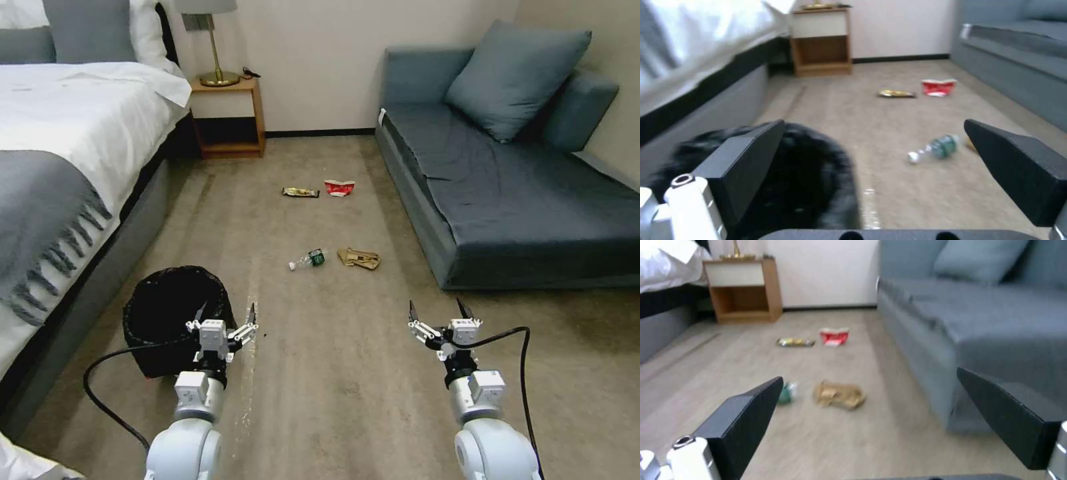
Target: Pick up the trash bin, then pick up the garbage on the floor and place it into the trash bin.
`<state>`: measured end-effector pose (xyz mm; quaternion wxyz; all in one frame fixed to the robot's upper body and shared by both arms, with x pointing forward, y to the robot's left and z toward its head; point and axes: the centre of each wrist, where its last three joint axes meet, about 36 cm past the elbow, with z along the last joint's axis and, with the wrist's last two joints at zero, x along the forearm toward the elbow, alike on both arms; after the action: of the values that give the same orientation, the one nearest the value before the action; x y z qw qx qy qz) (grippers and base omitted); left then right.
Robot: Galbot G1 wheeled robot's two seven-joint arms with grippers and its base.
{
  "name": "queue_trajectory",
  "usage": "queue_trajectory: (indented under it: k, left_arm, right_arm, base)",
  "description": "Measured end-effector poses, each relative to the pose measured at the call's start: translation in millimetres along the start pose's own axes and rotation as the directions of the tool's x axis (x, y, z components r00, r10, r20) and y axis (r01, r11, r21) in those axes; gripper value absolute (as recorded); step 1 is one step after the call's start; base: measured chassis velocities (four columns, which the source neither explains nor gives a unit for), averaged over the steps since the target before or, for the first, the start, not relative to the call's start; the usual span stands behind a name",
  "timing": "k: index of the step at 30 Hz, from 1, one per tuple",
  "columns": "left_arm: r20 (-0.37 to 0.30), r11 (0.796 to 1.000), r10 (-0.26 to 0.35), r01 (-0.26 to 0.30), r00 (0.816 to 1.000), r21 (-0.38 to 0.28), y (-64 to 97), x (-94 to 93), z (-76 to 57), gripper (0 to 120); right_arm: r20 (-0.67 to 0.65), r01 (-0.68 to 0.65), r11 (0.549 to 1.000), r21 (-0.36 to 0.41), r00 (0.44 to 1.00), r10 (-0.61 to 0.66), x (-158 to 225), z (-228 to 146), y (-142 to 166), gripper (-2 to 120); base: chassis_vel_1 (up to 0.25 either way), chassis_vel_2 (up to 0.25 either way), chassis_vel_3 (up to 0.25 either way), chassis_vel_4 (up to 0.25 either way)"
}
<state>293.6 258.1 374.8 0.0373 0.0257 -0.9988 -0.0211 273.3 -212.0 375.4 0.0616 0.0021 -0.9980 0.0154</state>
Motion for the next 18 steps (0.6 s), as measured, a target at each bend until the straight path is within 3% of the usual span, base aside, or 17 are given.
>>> queue_trajectory:
  k: [3,7,9,14,18]
  left_arm:
    - [-0.001,0.996,-0.071,0.071,0.997,0.044,32.1,5.4,-13.8,100]
    - [0.001,0.99,-0.119,0.118,0.993,0.078,55.2,9.4,-26.9,100]
    - [0.005,0.983,-0.154,0.152,0.988,0.106,72.8,12.9,-39.0,100]
    - [0.011,0.973,-0.187,0.184,0.982,0.139,91.2,15.5,-53.0,100]
    - [0.042,0.964,-0.217,0.207,0.975,0.168,111.4,-3.1,-61.3,100]
  right_arm:
    - [-0.095,-0.018,0.996,-0.084,0.995,0.01,43.2,-20.7,28.5,100]
    - [-0.144,-0.027,0.991,-0.133,0.99,0.008,64.5,-36.6,39.3,100]
    - [-0.114,0.002,0.993,-0.115,0.993,-0.015,64.4,-48.2,20.5,100]
    - [-0.106,0.01,0.995,-0.103,0.994,-0.021,59.9,-44.6,14.6,100]
    - [-0.103,0.016,0.995,-0.095,0.994,-0.026,53.2,-33.2,13.0,100]
  base:
    - [0.0,0.0,0.0,0.0]
    - [0.0,0.0,0.0,0.0]
    - [0.0,0.0,0.0,0.0]
    - [0.0,0.0,0.0,0.0]
    - [0.0,0.0,0.0,0.0]
